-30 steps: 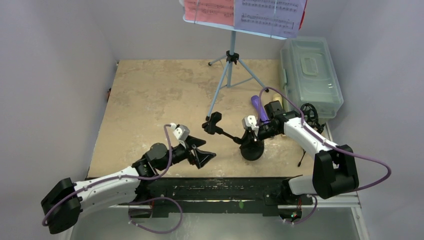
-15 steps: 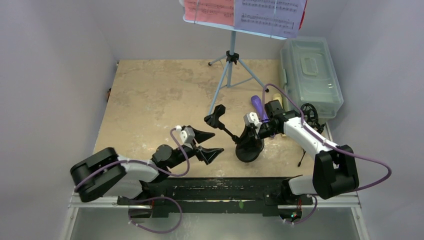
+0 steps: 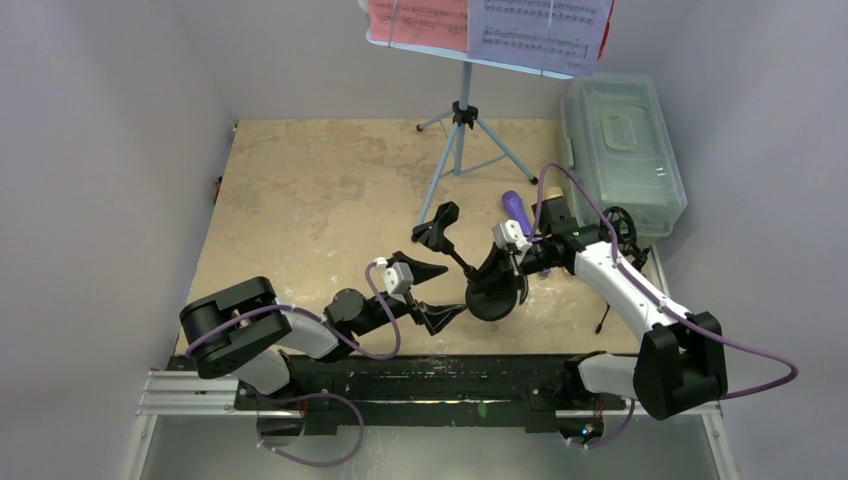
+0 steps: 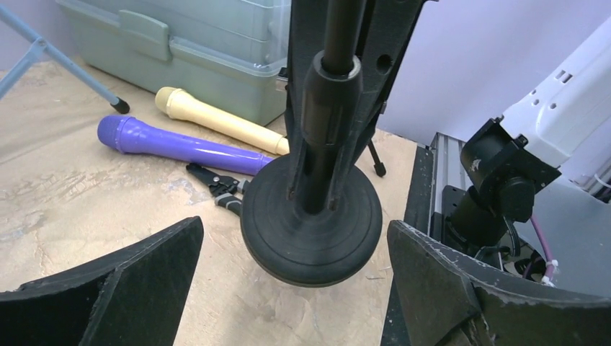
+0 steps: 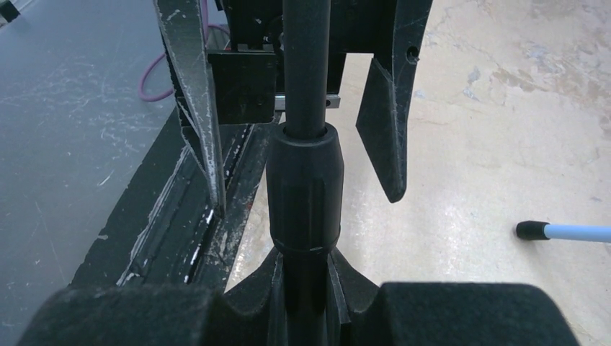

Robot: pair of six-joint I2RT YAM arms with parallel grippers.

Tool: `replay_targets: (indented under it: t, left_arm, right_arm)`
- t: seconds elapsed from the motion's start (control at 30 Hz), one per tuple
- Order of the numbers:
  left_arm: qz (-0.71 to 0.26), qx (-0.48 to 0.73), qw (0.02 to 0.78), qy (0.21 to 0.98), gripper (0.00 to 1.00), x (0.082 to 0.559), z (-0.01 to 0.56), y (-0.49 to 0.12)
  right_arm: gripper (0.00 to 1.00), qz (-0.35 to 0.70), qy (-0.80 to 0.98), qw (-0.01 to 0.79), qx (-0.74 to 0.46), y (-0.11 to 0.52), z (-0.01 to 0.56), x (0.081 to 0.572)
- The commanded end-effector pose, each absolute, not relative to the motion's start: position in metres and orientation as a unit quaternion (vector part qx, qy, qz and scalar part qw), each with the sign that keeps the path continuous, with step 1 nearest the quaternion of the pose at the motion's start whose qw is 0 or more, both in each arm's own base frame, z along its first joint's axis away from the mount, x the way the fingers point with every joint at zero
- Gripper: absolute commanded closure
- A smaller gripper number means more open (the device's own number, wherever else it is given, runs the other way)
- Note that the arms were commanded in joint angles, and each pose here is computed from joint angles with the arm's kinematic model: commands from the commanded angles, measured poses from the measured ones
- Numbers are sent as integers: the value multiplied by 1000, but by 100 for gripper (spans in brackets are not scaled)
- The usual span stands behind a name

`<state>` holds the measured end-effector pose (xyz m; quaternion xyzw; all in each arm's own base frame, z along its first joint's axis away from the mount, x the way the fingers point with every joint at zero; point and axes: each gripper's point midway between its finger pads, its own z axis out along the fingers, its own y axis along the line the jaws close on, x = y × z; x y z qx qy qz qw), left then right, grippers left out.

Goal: Pack up the instrument practice props
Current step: Unscrew the knob on the microphone stand.

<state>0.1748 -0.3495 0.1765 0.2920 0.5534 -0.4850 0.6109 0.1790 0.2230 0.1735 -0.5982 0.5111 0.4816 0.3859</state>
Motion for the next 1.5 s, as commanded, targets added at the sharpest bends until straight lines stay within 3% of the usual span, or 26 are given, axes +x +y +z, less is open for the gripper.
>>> replay_targets:
  t: [0.0,0.17,1.03,1.17,1.33,1.4,1.47]
  left_arm:
    - [-525,241,691,434,0,168,256,-333]
    - [-522,267,693,419,1,164,258,-341]
    - [-546,248,717,354,31,162,312,-347]
    - [-557,245,709,356,45,160,312,-346]
    - [-578,239,689,367,78,157,308,-349]
    - [-586,234,681,373,99,157,306,-349]
    - [-595,214,671,386,100,160,304,-347]
  right_arm:
    - [100,501,466,415,-599,229,201,173]
    - [100,499,467,416,-600,229,201,173]
    - [100,487,474,391,-621,233,179,171]
    - [100,486,472,385,-627,235,176,170]
    - [100,483,471,385,-630,235,176,170]
    - [100,479,469,387,-633,235,177,170]
    - [100,472,468,392,-636,235,179,172]
